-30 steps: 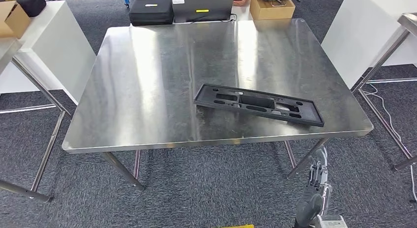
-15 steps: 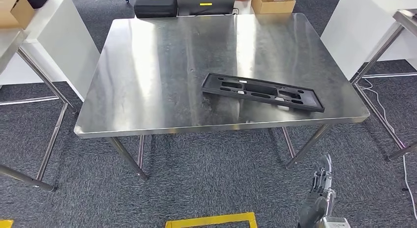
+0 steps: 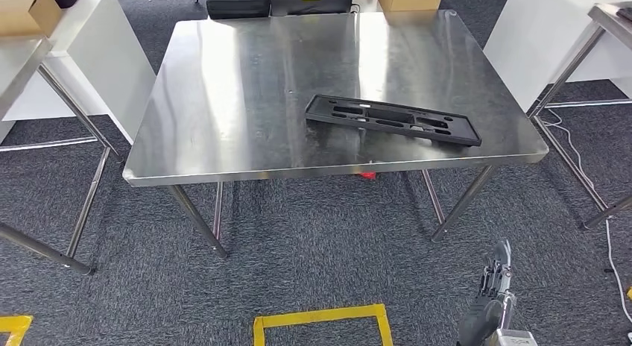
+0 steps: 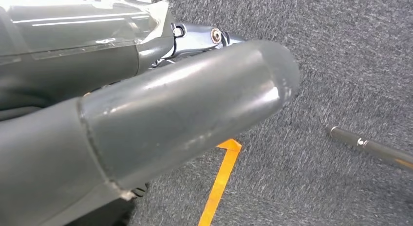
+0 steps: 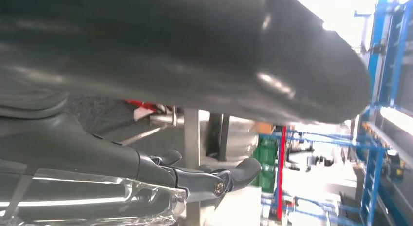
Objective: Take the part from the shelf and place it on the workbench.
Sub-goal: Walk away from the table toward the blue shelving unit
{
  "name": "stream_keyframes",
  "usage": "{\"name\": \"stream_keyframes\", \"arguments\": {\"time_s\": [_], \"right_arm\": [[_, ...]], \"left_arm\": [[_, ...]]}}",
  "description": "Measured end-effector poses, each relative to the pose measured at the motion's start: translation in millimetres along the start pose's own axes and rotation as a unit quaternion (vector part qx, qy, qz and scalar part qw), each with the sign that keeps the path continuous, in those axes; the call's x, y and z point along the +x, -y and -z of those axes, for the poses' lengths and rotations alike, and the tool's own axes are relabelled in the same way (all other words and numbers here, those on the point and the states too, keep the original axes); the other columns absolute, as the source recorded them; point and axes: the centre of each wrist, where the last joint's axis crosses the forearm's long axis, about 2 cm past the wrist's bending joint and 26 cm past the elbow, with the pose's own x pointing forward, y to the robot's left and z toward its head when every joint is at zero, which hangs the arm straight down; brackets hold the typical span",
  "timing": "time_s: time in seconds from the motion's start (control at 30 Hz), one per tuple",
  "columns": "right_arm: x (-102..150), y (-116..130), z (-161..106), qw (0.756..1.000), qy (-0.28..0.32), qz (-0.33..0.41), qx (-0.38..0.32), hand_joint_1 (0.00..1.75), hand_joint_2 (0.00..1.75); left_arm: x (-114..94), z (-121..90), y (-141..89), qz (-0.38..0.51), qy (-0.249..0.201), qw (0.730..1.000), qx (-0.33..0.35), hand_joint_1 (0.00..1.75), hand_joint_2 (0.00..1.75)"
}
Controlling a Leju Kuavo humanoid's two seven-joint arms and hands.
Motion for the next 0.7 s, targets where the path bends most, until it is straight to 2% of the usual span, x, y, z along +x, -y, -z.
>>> {"name": "stream_keyframes", "arguments": {"time_s": [0.37,0.7], "right_arm": [[2.1,15.5,-16.8,0.999,-0.019,-0.011,-0.024,0.00,0.00],[3.1,19.4,-18.0,0.999,-0.015,-0.008,-0.029,0.00,0.00]], "left_arm": [[0.5,0.3,3.9,0.004,0.000,1.000,-0.016,0.00,0.00],[-1.9,-1.7,5.6,0.004,-0.001,1.000,-0.019,0.00,0.00]]}}
